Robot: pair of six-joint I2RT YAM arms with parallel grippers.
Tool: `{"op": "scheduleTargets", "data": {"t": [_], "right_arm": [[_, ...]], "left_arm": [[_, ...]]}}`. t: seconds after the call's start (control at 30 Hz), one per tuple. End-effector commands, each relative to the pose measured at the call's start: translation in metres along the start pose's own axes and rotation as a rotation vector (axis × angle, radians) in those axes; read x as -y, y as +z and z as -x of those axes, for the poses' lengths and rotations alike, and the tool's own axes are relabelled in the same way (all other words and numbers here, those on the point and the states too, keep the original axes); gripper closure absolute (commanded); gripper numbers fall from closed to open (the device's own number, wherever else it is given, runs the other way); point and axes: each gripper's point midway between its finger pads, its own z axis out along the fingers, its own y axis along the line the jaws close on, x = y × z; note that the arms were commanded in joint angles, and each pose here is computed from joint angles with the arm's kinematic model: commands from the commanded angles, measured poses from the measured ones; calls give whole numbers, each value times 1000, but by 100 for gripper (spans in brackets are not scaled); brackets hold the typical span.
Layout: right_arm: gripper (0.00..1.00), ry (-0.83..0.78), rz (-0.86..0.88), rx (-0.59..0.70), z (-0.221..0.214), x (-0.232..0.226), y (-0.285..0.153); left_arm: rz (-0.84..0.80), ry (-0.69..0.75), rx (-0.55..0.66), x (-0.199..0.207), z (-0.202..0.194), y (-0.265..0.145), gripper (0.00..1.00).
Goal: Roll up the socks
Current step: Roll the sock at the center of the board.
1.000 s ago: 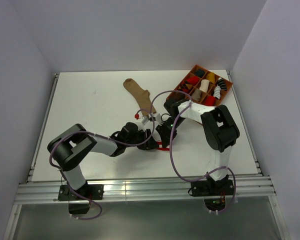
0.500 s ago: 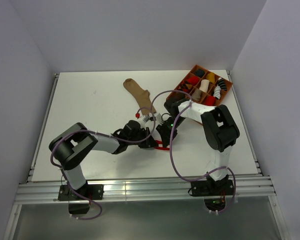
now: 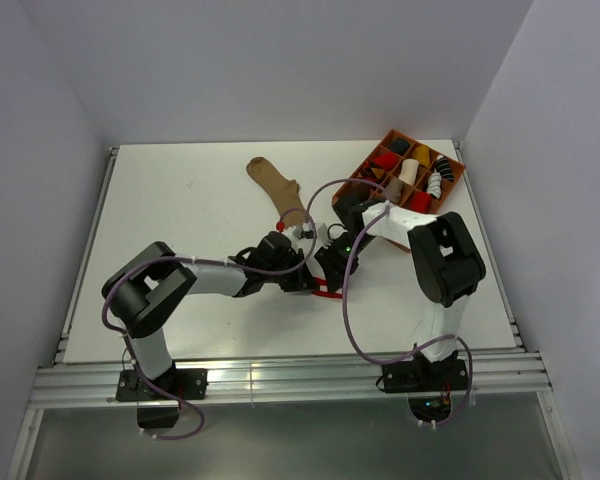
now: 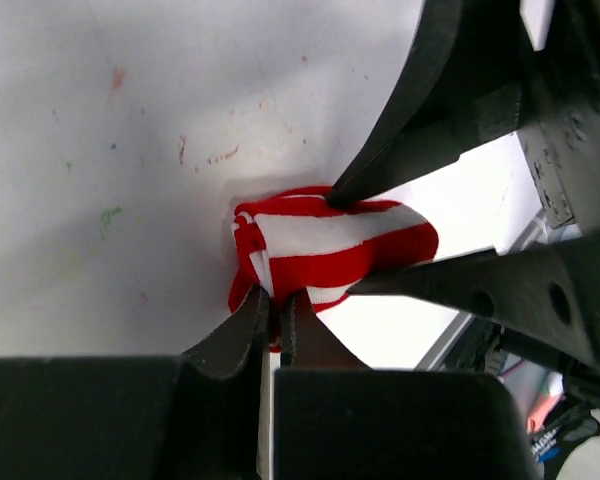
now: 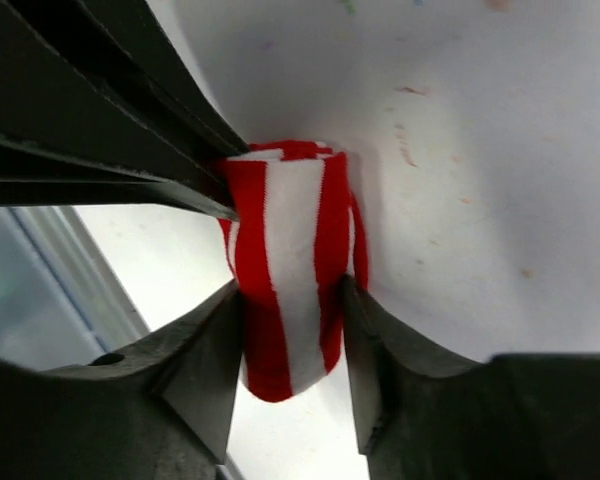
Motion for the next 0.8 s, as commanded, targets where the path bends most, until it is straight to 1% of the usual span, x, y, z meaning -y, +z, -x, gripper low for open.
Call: {"op": "scheduleTargets", "data": {"t": [0.0,0.07,0.2,0.43,0.6,0.7,0.77], "right_arm": [[50,-77,-135,38,0,32,-12],[47,-90,-127,76,5,29,-20],[45,-95,-100,114,4,22,-32],[45,-133,-76,177,-1,11,-48],[44,-166,-125,289,2,16,-74],[44,-169,-129,364,2,21,-91],[44,-201,-157,403,2,22,-102]], "left_arm": [[218,-7,-50,-48,-16,3,100],[247,-13,-65,-52,-18,3,100],[277,-15,-87,-57,-21,5,100],[317,-19,-147,-62,-27,10,100],[340,-39,-230,-63,-36,10,100],[338,-40,-244,-57,-32,10,100],[347,-38,-248,-56,-31,9,100]]}}
